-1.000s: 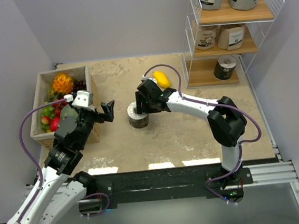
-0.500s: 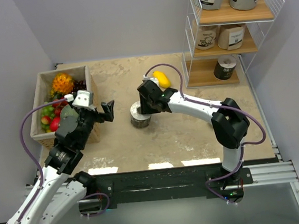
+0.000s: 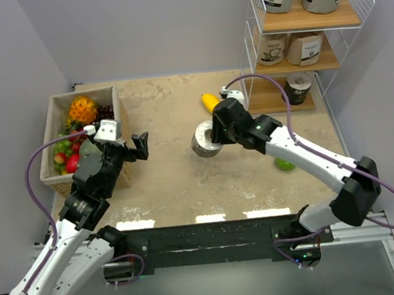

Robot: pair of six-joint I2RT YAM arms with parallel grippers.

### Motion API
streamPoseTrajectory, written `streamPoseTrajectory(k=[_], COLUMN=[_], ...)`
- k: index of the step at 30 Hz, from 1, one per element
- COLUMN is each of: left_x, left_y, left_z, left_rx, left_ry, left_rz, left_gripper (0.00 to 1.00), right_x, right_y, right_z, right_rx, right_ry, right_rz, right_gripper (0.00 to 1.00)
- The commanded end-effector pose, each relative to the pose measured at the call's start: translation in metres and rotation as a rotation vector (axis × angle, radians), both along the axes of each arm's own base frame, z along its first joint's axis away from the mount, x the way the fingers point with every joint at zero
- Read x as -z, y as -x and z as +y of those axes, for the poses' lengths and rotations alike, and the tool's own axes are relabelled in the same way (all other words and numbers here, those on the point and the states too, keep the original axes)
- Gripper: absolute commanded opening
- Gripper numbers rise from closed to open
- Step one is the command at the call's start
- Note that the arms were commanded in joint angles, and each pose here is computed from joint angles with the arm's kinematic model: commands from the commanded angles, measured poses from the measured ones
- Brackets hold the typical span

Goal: Place and organize the paper towels onto the shelf

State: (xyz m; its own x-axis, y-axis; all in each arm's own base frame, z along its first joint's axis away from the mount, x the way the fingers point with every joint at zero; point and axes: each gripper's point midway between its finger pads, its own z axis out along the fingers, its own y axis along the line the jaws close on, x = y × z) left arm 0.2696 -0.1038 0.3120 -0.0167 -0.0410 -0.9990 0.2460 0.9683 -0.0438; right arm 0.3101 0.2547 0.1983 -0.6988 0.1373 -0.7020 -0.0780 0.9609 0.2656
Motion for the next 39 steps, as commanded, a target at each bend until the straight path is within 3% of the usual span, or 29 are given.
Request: streamPoseTrajectory(k=[1, 8, 16, 22, 34, 39], left_x=[-0.011, -0.007, -0.009, -0.010, -0.013, -0.016], left_y=[0.000, -0.004, -0.002, -0.002, 0.001, 0.003], left_z=[0.003, 0.001, 0.004, 0.006, 0.006, 0.006], left_rx=[-0.021, -0.020, -0.037, -0.045, -0.040, -0.037], left_ry=[0.025, 0.020, 0.030, 0.031, 0.040, 0.044], left_rz=[-0.045, -0.019, -0.035, -0.033, -0.047, -0.054], left_gripper=[1.00, 1.00, 1.00, 1.00, 1.00, 1.00], right_x=[-0.026, -0.036, -0.018, -0.002, -0.015, -0.013], right_y=[0.002, -0.008, -0.025, -0.050, -0.095, -0.119], right_z=[-0.063, -0.166, -0.233, -0.259, -0.302, -0.304], right_rx=[0.118, 0.314, 0.507, 0.639, 0.982, 1.018], right_ry=[0.031, 0.090, 0.061, -0.089, -0.325, -0.380], right_rz=[-0.062, -0.078, -0.068, -0.082, -0.305, -0.332], right_gripper=[0.34, 0.34, 0.33, 0.33, 0.35, 0.37])
